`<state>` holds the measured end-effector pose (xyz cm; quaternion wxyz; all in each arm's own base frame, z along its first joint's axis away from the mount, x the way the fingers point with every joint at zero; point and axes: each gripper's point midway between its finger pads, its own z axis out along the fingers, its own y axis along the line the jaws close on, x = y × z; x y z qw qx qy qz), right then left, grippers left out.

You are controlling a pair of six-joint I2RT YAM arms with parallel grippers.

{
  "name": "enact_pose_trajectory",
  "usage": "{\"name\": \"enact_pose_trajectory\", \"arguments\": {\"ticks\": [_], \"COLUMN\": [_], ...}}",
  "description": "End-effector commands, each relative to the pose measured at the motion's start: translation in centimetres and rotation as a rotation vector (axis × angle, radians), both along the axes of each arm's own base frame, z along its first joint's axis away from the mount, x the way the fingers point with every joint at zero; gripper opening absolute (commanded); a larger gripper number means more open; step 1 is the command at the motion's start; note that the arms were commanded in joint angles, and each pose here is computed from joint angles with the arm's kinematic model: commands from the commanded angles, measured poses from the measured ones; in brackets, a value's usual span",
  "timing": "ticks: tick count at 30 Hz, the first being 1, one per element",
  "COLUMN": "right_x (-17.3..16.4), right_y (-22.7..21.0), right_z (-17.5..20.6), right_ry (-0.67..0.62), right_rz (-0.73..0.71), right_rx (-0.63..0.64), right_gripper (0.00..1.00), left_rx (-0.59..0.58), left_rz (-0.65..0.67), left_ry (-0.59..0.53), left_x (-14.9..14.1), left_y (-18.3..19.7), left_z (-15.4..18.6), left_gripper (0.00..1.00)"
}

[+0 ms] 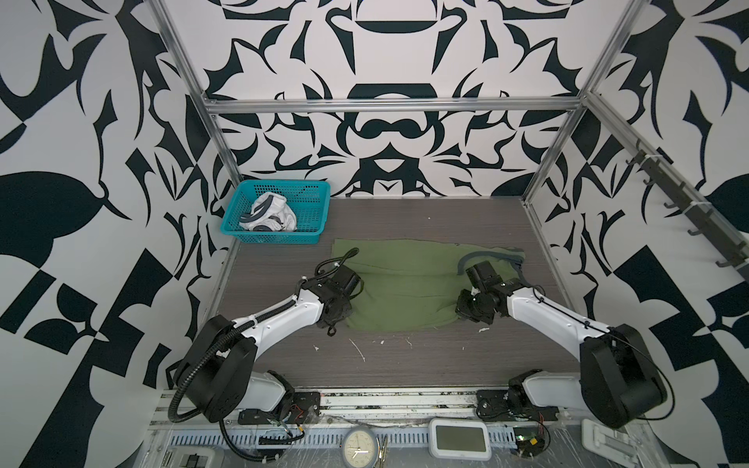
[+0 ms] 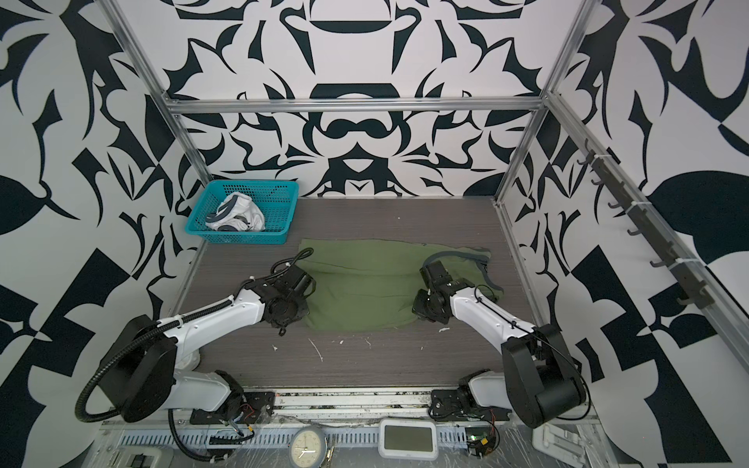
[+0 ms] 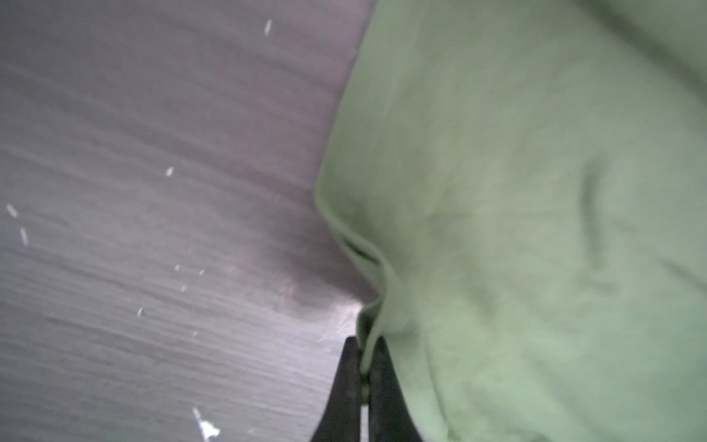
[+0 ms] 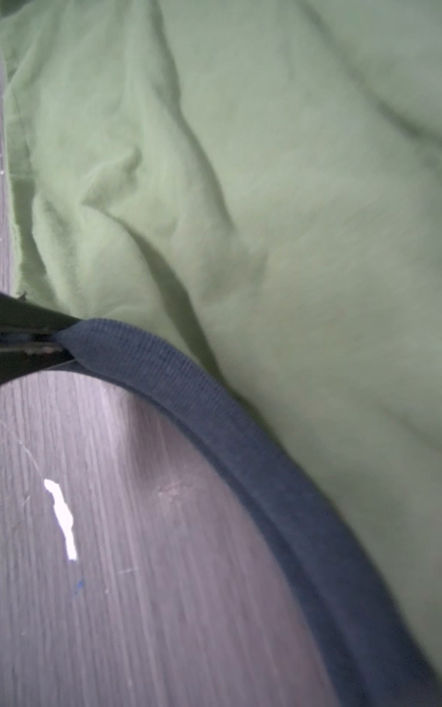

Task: Fold and stack tank tops
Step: Fold the tank top at the center of the table.

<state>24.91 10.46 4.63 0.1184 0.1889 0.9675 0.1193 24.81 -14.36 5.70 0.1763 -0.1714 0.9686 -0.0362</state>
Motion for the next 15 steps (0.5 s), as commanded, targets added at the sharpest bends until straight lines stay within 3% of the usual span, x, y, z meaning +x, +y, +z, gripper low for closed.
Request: {"name": "enact_pose_trajectory", "arguments": {"ticks": [1,15], "right_x": [1.7,9.9], "right_y": [0.0,0.1], "right_z": [1.8,3.3], "right_ry": [-0.041,-0.06], "right_rz": [0.031,0.077], "right_rx": [-0.043,-0.098], "right_gripper": [0.0,0.01], "left_rx": [0.024,-0.049], "left_rz": [0.013,0.115], "left_ry": [-0.036,-0.045], "left_x": [2.0,10.4], "left_y": [0.5,1.3], "left_z": [1.2,0.3], "left_gripper": [0.0,0.0]}}
